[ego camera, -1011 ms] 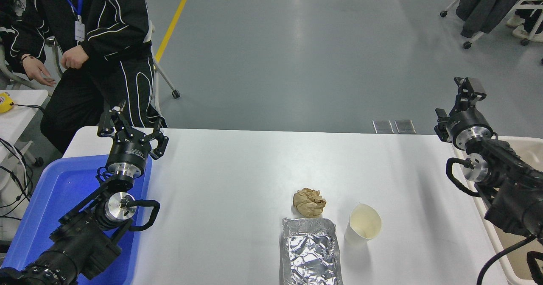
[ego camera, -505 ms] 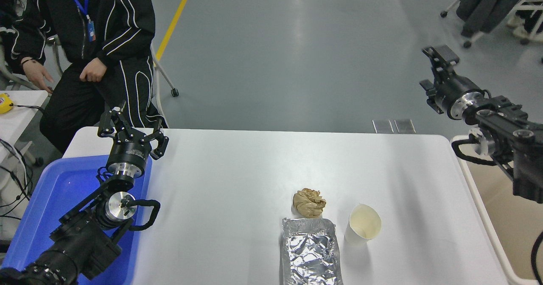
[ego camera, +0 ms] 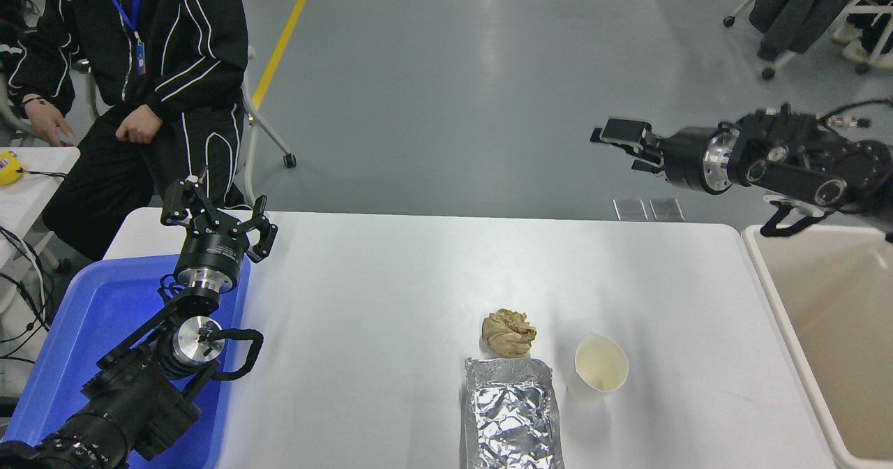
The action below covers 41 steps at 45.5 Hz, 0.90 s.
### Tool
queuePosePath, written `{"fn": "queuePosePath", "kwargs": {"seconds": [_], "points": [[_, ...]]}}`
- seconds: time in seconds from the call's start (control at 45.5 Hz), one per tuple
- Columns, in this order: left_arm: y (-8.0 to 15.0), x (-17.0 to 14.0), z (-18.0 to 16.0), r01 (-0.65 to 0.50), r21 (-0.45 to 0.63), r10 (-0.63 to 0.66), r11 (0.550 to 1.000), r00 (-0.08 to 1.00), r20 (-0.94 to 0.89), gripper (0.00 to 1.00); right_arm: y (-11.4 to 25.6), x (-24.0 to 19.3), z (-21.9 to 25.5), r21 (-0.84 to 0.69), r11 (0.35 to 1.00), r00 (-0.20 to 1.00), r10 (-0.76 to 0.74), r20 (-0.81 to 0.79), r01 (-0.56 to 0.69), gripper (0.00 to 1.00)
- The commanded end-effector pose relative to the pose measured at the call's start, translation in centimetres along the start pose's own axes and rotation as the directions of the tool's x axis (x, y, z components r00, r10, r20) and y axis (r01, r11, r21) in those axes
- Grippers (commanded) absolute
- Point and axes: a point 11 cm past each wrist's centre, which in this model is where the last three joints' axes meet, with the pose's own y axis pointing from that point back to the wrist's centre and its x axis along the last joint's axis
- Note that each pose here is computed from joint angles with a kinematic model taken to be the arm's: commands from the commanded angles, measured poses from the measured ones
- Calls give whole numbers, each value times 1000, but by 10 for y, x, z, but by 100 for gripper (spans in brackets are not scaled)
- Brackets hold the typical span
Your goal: Dispose of the paper cup in the dustbin
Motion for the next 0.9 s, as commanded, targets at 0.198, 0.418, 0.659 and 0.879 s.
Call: {"fn": "queuePosePath", "kwargs": {"seconds": [0.198,0.418,0.659,0.879], "points": [[0,0,0,0,-1,0,1000,1000,0,100,-33,-45,-71,-53,953,837,-287,-466,297,100],[0,0,0,0,0,0,1000,1000,0,100,-41,-74,-79,-87,919,754,-368,-544,385,100],[0,0,0,0,0,0,1000,1000,0,100,-16,-106,-68,-88,864,708,-460,-535,495,100],[0,0,0,0,0,0,1000,1000,0,100,5,-128,-53,-93,824,678,-518,-522,559,100]]}}
